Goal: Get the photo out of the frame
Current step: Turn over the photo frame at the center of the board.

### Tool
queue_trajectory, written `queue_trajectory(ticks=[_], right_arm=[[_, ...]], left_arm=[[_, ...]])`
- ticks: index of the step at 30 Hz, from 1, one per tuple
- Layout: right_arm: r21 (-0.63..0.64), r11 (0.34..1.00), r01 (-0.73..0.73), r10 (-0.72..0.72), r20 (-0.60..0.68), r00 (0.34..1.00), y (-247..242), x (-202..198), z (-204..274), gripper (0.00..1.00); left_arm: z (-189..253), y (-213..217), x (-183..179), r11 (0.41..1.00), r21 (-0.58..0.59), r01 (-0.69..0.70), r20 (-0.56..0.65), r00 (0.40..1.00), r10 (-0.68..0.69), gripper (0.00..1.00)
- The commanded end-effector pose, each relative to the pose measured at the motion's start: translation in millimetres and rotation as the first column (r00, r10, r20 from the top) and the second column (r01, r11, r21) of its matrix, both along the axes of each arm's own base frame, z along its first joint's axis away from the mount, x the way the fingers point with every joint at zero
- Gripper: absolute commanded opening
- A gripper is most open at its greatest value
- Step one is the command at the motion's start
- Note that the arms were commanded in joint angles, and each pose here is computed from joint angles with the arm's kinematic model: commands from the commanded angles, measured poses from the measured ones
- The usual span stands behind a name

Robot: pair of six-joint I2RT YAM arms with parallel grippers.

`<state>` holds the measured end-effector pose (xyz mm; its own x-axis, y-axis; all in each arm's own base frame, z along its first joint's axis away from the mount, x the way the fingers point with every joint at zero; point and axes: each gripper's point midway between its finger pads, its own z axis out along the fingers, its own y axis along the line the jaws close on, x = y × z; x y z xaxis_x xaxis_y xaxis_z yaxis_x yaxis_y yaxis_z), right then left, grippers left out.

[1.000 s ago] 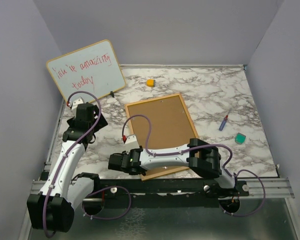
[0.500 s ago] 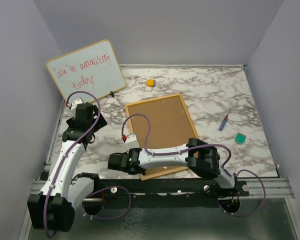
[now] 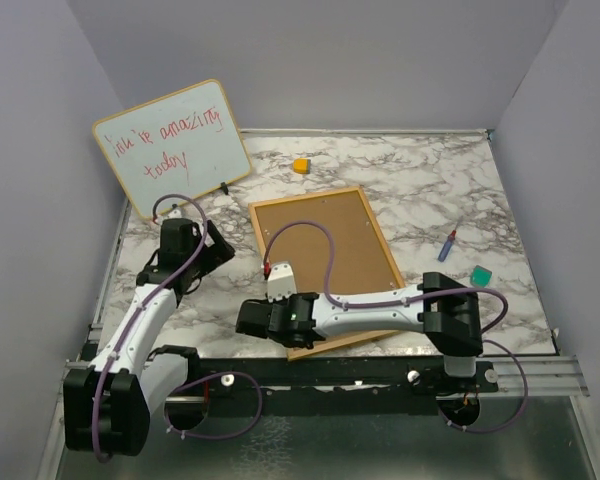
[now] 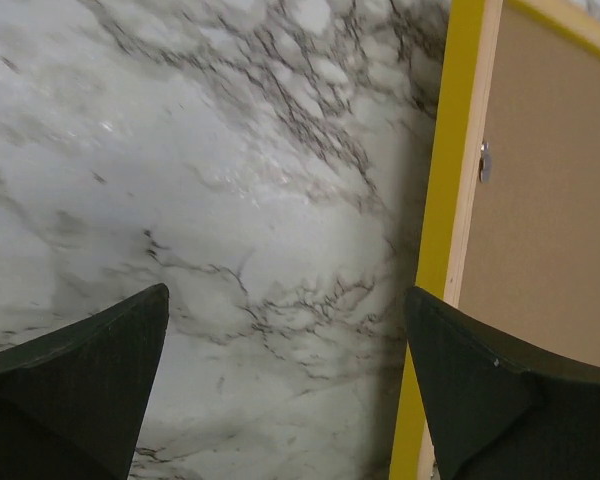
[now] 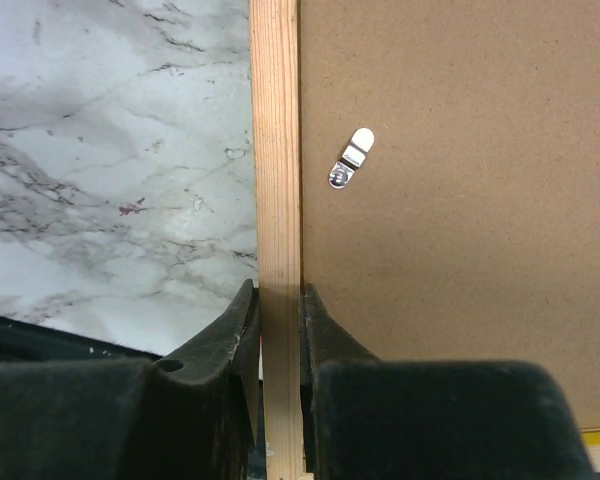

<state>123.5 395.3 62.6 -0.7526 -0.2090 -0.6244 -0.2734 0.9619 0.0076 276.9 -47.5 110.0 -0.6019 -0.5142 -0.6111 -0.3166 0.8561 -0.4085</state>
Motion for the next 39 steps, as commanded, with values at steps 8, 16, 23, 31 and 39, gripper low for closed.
queue_trajectory(ticks=[8, 16, 23, 31, 39], right_arm=[[0.287, 0.957, -0.043, 0.059, -0.047, 0.997, 16, -17, 24, 0.01], [0.302, 0.953, -0.031, 0.053, -0.067, 0.996, 24, -20, 25, 0.01], [0.346, 0.938, -0.003, 0.032, -0.077, 0.997, 26, -20, 31, 0.01], [0.398, 0.917, -0.004, 0.052, -0.111, 0.992, 33, -27, 38, 0.01], [0.435, 0.900, -0.018, 0.085, -0.136, 0.987, 40, -34, 38, 0.01]], left_arm=[[21, -93, -9, 0.814, -0.499, 0.295, 0.311, 0.939, -0.150, 0.99], [-8, -109, -27, 0.784, -0.527, 0.326, 0.281, 0.938, -0.202, 0.99], [-21, -122, -31, 0.745, -0.573, 0.342, 0.245, 0.939, -0.243, 0.92], [-29, -126, -25, 0.738, -0.588, 0.331, 0.208, 0.944, -0.258, 0.81], [-40, -128, -17, 0.739, -0.592, 0.322, 0.187, 0.947, -0.263, 0.65]])
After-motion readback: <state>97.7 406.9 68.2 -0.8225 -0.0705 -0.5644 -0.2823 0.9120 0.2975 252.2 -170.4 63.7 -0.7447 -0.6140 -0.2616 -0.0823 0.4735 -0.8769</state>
